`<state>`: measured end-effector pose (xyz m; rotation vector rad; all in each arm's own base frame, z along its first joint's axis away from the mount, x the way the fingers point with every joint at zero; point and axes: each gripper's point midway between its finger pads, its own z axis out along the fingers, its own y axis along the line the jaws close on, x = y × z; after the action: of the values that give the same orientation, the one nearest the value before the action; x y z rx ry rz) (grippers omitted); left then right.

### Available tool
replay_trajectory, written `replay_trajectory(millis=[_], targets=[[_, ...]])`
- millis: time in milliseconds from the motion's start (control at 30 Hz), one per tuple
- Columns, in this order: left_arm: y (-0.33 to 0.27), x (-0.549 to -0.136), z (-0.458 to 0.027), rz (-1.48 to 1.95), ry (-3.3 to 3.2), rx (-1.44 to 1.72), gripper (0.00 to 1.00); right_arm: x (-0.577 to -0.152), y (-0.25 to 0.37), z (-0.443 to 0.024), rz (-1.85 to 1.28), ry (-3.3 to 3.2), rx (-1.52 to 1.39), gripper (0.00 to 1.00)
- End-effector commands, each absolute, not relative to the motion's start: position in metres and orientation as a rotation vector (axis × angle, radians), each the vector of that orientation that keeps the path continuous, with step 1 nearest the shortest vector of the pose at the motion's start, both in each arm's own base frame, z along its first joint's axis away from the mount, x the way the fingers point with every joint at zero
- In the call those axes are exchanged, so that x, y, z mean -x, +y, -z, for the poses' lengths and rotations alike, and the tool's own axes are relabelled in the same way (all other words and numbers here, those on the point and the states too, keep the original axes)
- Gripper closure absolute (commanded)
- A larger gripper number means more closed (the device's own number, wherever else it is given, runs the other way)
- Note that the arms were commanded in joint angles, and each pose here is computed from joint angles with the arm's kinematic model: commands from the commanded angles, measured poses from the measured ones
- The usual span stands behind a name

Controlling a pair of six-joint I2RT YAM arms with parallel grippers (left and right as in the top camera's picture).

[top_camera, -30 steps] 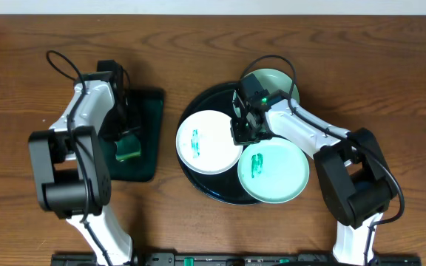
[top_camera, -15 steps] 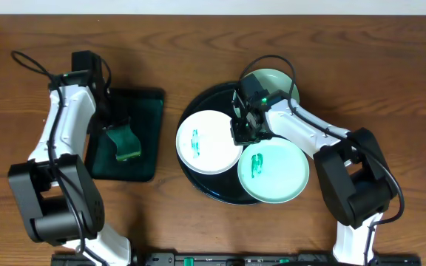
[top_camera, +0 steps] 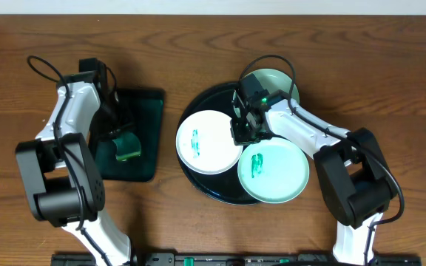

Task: Clean dirty plates on tray and stack at the side
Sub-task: 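Grasp the green sponge with the left gripper and lift it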

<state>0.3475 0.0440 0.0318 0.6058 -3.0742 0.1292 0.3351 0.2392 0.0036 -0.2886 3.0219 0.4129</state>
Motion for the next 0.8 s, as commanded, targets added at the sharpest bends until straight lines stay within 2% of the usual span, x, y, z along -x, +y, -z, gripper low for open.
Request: replay_trajectory(millis=[0,433,467,533,633,767], targets=[[0.040,-0.343,-0.021,-0.152,-3.044,-0.575,0.52,-0.327,0.238,0.006,-0.404,3.053,0.322,0.96],[0.040,-0.340,0.001,-0.147,-2.993,-0.576,0.53,-0.324,0.236,0.006,-0.396,3.068,0.321,0.96],[0.040,-0.340,0.004,-0.146,-2.988,-0.575,0.57,-0.323,0.235,0.007,-0.394,3.072,0.321,0.97],[0.041,-0.340,0.005,-0.135,-2.991,-0.574,0.73,-0.322,0.235,0.007,-0.393,3.075,0.321,0.96],[0.041,-0.341,0.005,-0.136,-2.996,-0.575,0.86,-0.322,0.235,0.007,-0.392,3.075,0.321,0.97],[0.041,-0.341,0.005,-0.136,-2.995,-0.575,0.92,-0.322,0.235,0.007,-0.392,3.076,0.321,0.97]])
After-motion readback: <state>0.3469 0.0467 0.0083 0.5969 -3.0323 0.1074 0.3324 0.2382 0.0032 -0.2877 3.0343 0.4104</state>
